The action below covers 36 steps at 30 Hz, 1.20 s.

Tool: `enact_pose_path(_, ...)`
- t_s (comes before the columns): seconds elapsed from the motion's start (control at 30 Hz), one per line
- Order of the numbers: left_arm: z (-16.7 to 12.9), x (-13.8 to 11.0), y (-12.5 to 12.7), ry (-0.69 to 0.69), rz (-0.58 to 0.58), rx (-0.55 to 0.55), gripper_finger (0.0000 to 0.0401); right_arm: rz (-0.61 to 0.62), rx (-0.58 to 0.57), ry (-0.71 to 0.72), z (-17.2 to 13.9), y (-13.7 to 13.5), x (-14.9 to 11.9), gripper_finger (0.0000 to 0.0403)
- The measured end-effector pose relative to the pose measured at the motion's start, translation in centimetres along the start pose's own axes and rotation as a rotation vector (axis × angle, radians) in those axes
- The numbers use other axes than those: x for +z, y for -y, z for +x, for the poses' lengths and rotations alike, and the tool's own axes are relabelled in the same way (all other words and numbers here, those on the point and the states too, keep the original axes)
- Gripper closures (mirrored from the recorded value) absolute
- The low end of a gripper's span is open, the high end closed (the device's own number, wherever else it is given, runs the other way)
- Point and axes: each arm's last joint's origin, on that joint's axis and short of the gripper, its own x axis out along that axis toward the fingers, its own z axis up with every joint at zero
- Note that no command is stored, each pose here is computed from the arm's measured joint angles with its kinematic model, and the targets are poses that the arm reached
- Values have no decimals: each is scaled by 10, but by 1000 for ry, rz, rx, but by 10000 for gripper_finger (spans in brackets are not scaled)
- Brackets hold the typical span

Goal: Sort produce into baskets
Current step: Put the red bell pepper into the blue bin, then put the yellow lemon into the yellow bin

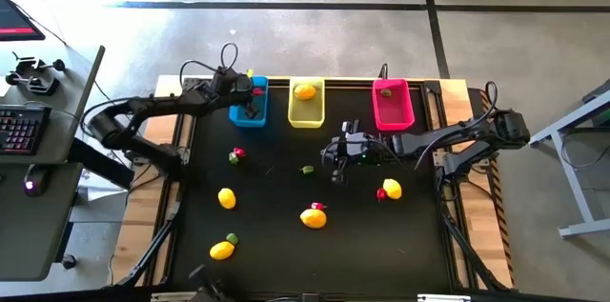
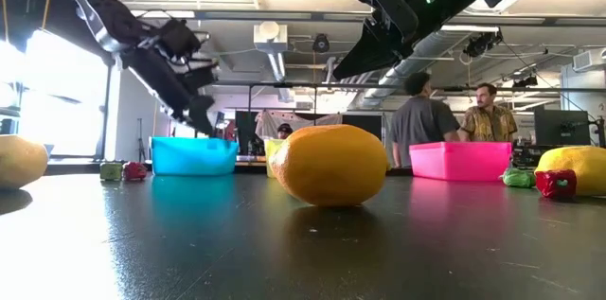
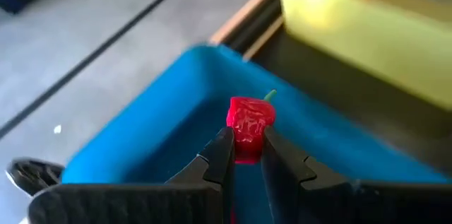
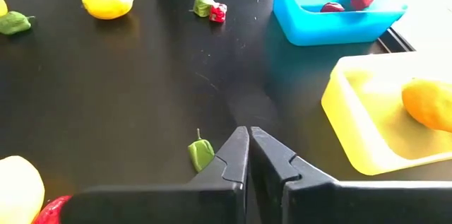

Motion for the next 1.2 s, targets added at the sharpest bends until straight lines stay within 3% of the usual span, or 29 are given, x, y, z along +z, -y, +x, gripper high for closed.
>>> enact_pose_path(0.8,25,-18,-18,-61,-34,51,355,45,-22,-5,2,8,0,403)
enact_pose_path(1.2,25,-15,-18,-31,-7,49,293,47,-22,-9,2,8,-1,403)
